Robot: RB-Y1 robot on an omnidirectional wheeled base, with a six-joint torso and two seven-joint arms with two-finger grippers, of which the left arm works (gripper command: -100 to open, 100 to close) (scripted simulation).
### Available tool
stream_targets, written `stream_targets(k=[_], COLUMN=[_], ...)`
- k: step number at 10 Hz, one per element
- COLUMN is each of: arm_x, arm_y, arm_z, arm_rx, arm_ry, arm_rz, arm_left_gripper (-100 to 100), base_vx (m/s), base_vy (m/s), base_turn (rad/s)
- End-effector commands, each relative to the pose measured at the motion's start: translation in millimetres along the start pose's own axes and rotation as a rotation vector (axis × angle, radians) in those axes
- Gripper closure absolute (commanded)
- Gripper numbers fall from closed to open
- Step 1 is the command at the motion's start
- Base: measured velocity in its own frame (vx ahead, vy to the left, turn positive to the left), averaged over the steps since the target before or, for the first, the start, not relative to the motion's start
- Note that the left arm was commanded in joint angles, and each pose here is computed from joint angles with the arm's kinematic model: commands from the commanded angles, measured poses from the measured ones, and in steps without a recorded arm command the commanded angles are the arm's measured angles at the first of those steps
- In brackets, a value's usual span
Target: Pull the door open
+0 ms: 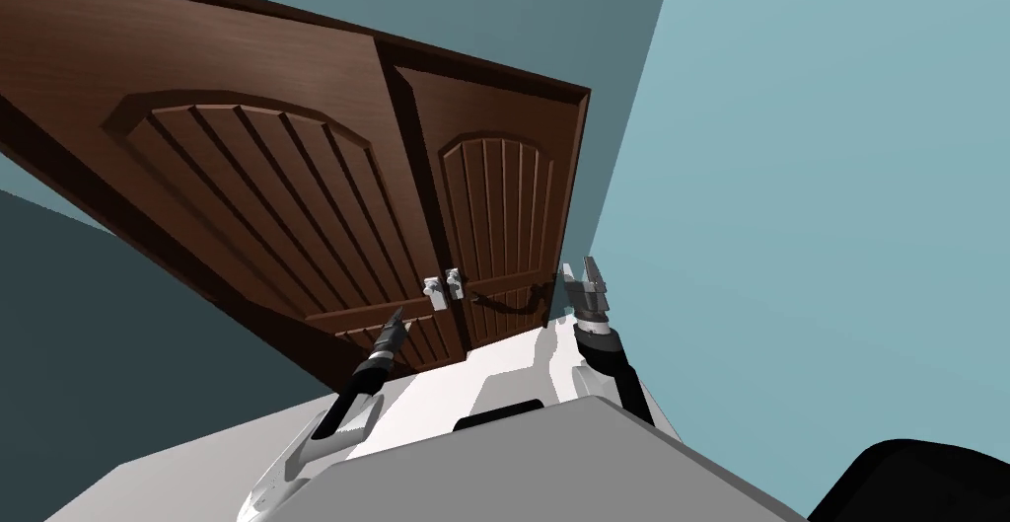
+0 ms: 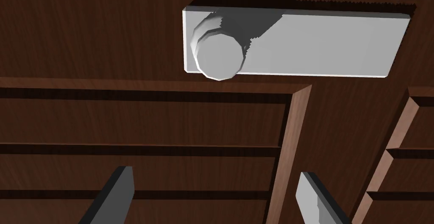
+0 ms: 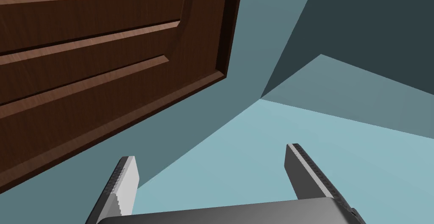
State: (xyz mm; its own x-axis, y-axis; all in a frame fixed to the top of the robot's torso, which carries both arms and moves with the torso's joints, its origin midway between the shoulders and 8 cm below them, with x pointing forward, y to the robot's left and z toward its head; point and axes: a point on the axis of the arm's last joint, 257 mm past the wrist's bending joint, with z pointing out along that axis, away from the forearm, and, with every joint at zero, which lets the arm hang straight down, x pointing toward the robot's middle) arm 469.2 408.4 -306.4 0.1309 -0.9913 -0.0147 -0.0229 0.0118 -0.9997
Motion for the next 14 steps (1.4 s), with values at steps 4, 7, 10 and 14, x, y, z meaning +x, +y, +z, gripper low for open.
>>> stream_targets(k=[4, 7, 10, 14], arm_x=[-26.5, -0.6, 2.2, 2.2], arm_y=[6.7, -5.5, -6.9, -6.9], arm_z=[-2.7, 10.4, 12.5, 12.5], arm_rx=[-0.018, 0.014, 0.019, 0.019], arm_ry=[-0.050, -0.015, -0.010, -0.010], arm_rz=[0.016, 0.000, -0.001, -0.001], arm_left_gripper=[-100, -100, 100, 100], base_vx=[0.100, 0.217, 0.117, -0.029], base_vy=[0.093, -0.059, -0.061, 0.011], base_turn=[0.038, -0.127, -0.049, -0.011])
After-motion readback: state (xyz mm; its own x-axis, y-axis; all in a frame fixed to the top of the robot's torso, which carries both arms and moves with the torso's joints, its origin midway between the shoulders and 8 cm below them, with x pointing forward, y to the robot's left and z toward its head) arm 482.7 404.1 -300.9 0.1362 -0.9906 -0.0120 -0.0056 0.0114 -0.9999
